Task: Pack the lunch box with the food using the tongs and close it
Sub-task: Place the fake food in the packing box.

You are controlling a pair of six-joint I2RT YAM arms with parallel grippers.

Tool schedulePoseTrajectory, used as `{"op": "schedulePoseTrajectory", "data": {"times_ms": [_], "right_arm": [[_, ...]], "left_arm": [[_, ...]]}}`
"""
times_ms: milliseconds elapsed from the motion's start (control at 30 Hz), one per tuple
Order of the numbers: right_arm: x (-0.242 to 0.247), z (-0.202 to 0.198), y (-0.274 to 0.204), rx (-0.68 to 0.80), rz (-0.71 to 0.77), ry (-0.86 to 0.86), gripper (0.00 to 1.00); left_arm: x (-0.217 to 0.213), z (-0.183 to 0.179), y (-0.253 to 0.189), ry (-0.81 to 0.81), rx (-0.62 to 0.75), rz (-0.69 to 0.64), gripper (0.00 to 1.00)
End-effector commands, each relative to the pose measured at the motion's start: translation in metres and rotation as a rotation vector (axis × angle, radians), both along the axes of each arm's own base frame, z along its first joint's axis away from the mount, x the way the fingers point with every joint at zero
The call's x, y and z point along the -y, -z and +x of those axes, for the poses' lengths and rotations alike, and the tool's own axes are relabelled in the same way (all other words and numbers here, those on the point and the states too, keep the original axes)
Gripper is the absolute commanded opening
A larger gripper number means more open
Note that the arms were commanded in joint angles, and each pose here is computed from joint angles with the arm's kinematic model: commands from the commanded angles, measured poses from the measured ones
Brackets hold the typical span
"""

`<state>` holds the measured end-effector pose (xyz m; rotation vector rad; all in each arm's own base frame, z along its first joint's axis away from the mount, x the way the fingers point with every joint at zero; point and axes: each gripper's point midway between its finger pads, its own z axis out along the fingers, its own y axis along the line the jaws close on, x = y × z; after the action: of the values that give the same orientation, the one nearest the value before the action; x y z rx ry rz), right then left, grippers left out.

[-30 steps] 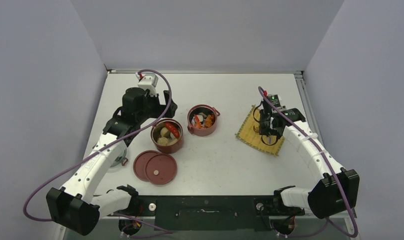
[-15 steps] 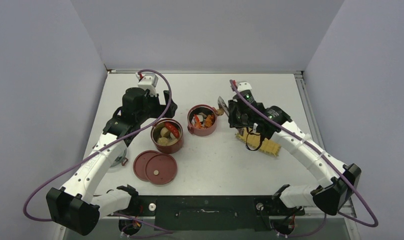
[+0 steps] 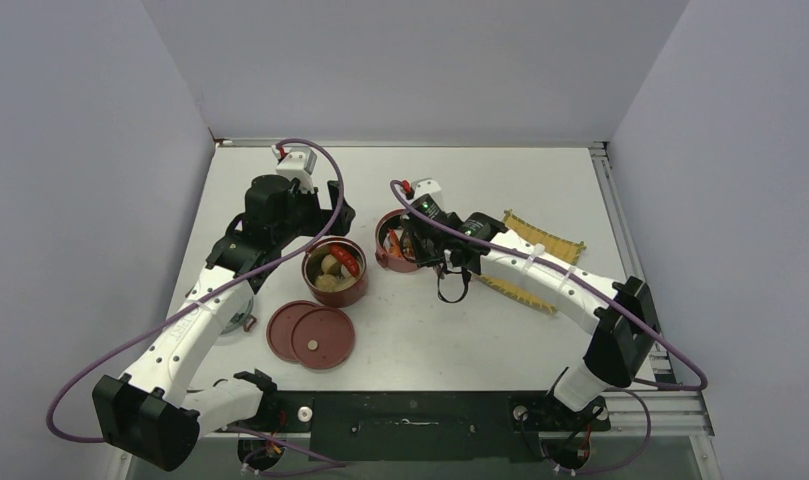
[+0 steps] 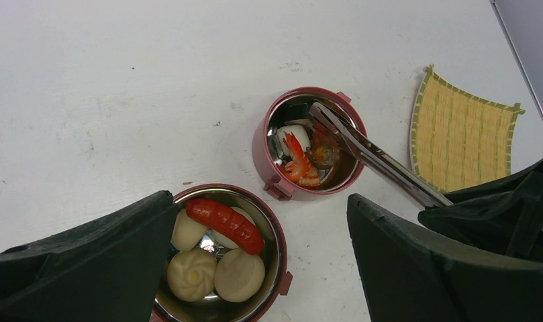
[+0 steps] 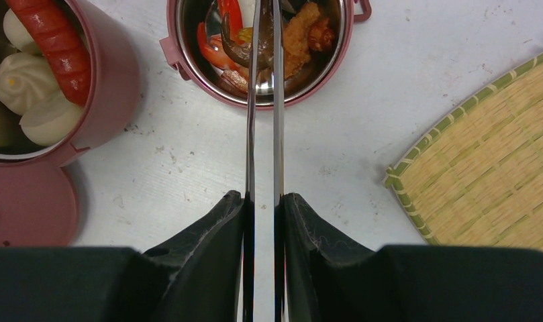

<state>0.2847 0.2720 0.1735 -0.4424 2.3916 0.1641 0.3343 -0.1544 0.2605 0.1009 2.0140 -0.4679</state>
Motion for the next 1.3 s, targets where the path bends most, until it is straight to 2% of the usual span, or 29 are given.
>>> {"op": "schedulePoseTrajectory", "data": {"times_ms": [0, 267, 500, 700, 1067, 1267], "right_arm": [[-0.011, 0.017, -0.030, 0.108, 0.032, 0.034, 0.05], [-0.013, 0.016, -0.013, 0.083, -0.018, 0.028, 0.12], [-0.015, 0.015, -0.014, 0.086, -0.023, 0.025, 0.26], [-0.014, 0.014, -0.017, 0.091, -0.019, 0.028, 0.33], [-0.007, 0.010, -0.043, 0.140, 0.004, 0.054, 0.34], [0.018, -0.002, -0.064, 0.176, 0.044, 0.119, 0.34]], "left_arm": [[0.004, 0.002, -0.023, 0.013, 0.069, -0.029, 0.98], [0.005, 0.001, -0.024, 0.016, 0.072, -0.031, 0.98], [0.005, 0.002, -0.023, 0.016, 0.067, -0.032, 0.98], [0.005, 0.001, -0.023, 0.018, 0.067, -0.032, 0.98], [0.005, 0.002, -0.023, 0.017, 0.066, -0.031, 0.98], [0.005, 0.002, -0.022, 0.017, 0.062, -0.031, 0.98]]}}
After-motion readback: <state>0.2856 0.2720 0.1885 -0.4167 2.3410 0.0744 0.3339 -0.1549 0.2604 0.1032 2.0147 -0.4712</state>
